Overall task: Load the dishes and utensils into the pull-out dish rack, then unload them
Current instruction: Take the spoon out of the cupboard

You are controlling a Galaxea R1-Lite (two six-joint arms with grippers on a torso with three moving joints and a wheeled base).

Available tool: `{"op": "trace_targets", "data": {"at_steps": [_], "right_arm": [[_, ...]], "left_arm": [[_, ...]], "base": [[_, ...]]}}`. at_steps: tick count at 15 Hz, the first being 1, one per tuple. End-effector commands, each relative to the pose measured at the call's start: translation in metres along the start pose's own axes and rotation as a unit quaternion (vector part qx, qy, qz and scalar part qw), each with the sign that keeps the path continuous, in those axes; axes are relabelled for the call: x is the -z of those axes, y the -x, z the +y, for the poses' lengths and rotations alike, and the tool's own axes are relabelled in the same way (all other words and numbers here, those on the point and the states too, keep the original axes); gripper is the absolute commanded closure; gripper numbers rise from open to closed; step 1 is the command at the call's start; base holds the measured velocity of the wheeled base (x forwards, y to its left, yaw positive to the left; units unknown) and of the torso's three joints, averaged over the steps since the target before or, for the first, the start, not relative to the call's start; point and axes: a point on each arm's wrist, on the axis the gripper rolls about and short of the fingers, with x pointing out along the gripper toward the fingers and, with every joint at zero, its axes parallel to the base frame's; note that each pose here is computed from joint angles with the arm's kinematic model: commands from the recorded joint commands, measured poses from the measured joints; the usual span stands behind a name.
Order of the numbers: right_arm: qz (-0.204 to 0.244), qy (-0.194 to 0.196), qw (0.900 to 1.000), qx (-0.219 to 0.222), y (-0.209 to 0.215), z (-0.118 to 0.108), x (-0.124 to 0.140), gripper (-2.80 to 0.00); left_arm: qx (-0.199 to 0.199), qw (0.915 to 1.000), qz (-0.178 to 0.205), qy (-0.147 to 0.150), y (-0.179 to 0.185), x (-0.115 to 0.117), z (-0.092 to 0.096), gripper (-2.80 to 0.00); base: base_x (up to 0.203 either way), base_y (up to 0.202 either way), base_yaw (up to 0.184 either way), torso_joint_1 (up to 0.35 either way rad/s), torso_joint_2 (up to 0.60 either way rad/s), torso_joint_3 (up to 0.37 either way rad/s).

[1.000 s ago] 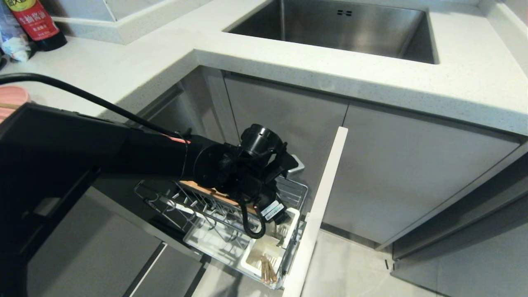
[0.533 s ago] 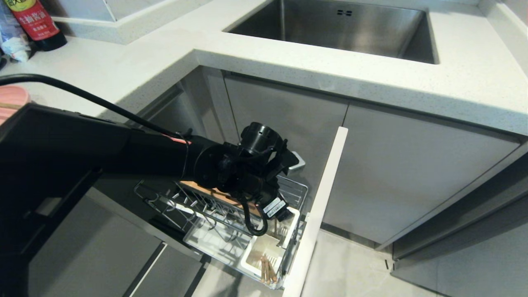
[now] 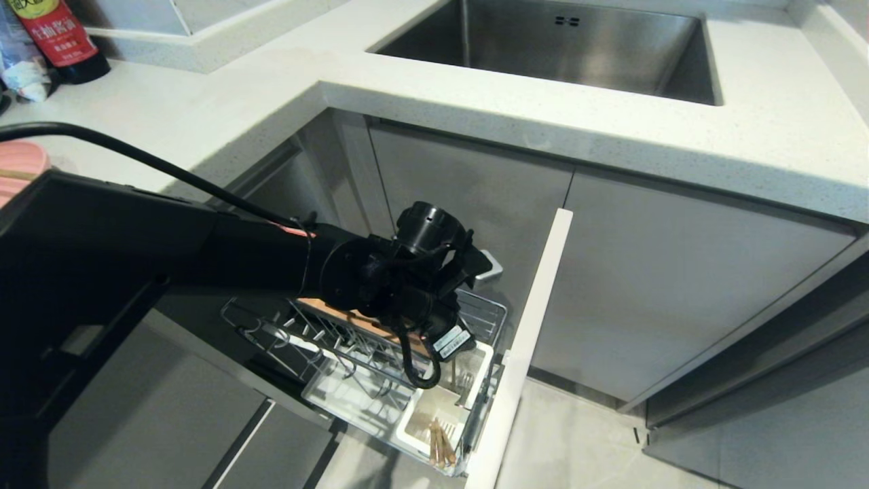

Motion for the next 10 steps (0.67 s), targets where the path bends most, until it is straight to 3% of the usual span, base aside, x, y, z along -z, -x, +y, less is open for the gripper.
{"op": "trace_targets", "data": {"at_steps": [1,10], "right_arm": [[0.0,0.0,1.0,0.0,0.0,0.0,0.0,0.0],[0.0,0.0,1.0,0.0,0.0,0.0,0.0,0.0]], "left_arm": [[0.0,1.0,0.0,-0.001,0.0004,-0.0001,0.0,0.0],[-0.002,1.0,-0.003,-0.002,0.0027,-0.0009,0.0006,0.0]], "base": [[0.0,0.0,0.0,0.0,0.0,0.0],[0.0,0.0,0.0,0.0,0.0,0.0]]}}
